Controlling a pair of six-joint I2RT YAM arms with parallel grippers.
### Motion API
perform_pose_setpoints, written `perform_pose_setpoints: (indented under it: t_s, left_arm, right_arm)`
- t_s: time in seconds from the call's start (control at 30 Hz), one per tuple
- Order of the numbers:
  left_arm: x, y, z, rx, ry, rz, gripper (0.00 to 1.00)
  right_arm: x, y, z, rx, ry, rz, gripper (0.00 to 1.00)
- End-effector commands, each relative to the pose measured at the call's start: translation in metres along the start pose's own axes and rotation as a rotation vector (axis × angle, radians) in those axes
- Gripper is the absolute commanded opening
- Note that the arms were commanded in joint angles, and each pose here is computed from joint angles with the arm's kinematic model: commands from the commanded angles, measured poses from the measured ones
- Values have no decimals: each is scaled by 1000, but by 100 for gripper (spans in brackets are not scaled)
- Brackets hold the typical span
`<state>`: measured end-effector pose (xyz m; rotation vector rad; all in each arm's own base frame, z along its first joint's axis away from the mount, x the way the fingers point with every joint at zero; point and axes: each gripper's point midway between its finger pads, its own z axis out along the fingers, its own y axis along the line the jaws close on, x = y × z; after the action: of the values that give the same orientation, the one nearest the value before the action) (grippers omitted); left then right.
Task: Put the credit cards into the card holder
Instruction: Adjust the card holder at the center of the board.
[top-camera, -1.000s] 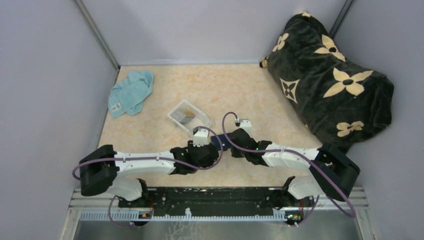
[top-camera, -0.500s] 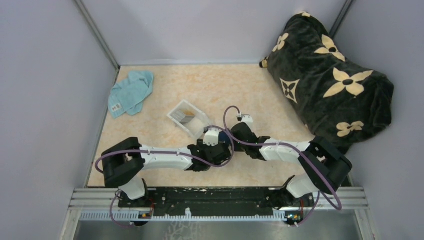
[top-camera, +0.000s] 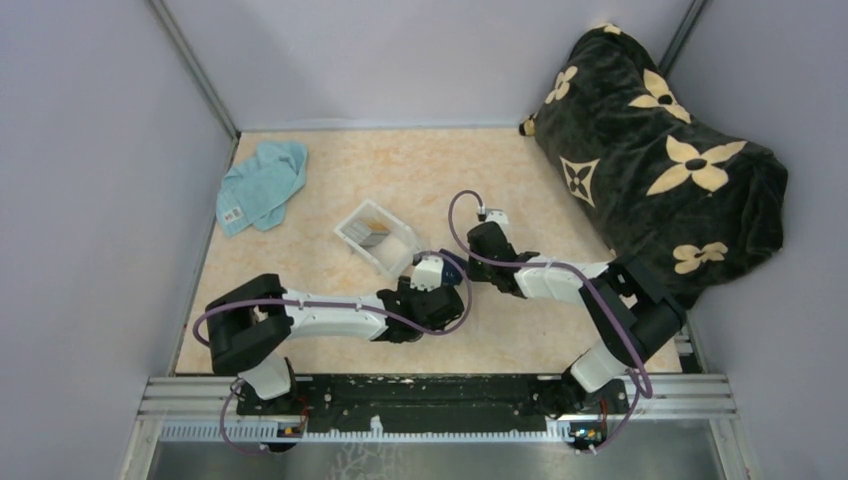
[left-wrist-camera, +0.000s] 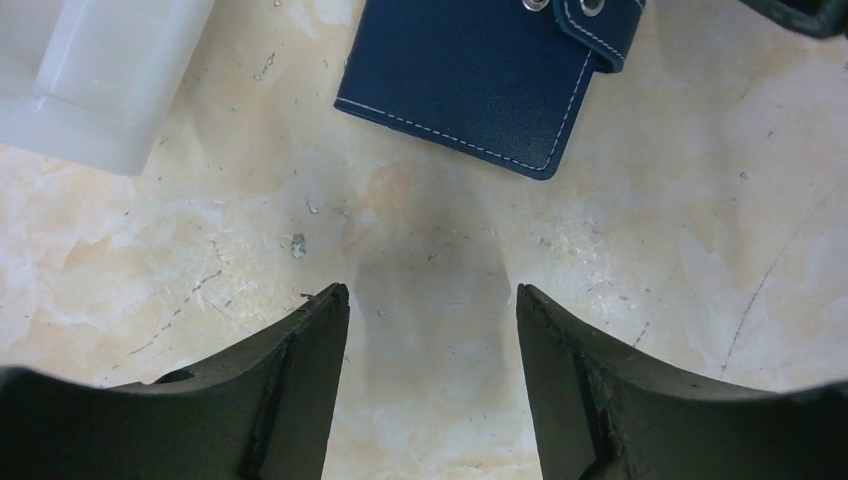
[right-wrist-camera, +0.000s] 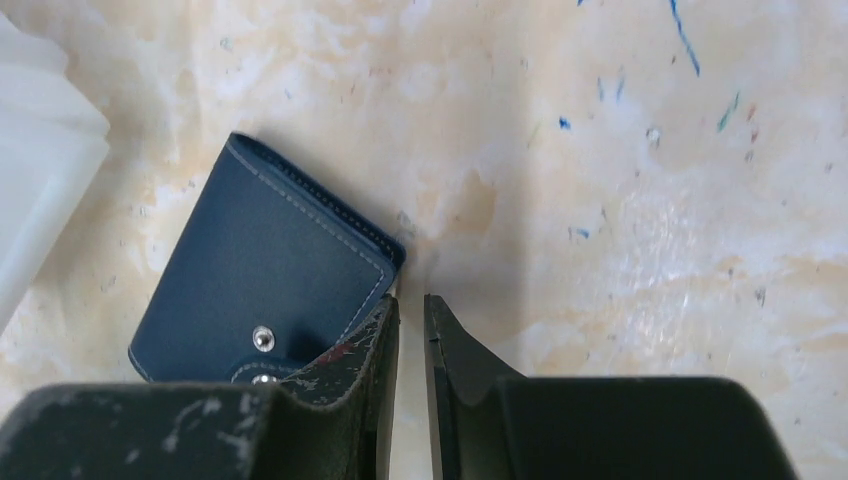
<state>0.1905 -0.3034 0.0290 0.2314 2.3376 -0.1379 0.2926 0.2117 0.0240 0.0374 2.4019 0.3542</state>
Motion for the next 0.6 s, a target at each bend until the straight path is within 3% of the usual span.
perform_pose_setpoints:
  t_s: [0.0,0.43,0.57]
  left_arm:
    - [-20,-13,-12,52,-46,-29,69]
    - [-41,-12,-36,110,-90,-81,69]
    - [-53,-9,-45,118,-118,-103,72]
  right_arm:
    - [-35,18,10,-54,-60,-15,16]
    - [-68,29,33,-20,-62,-72,21]
    - [-90,27,13,2,-119,-85,35]
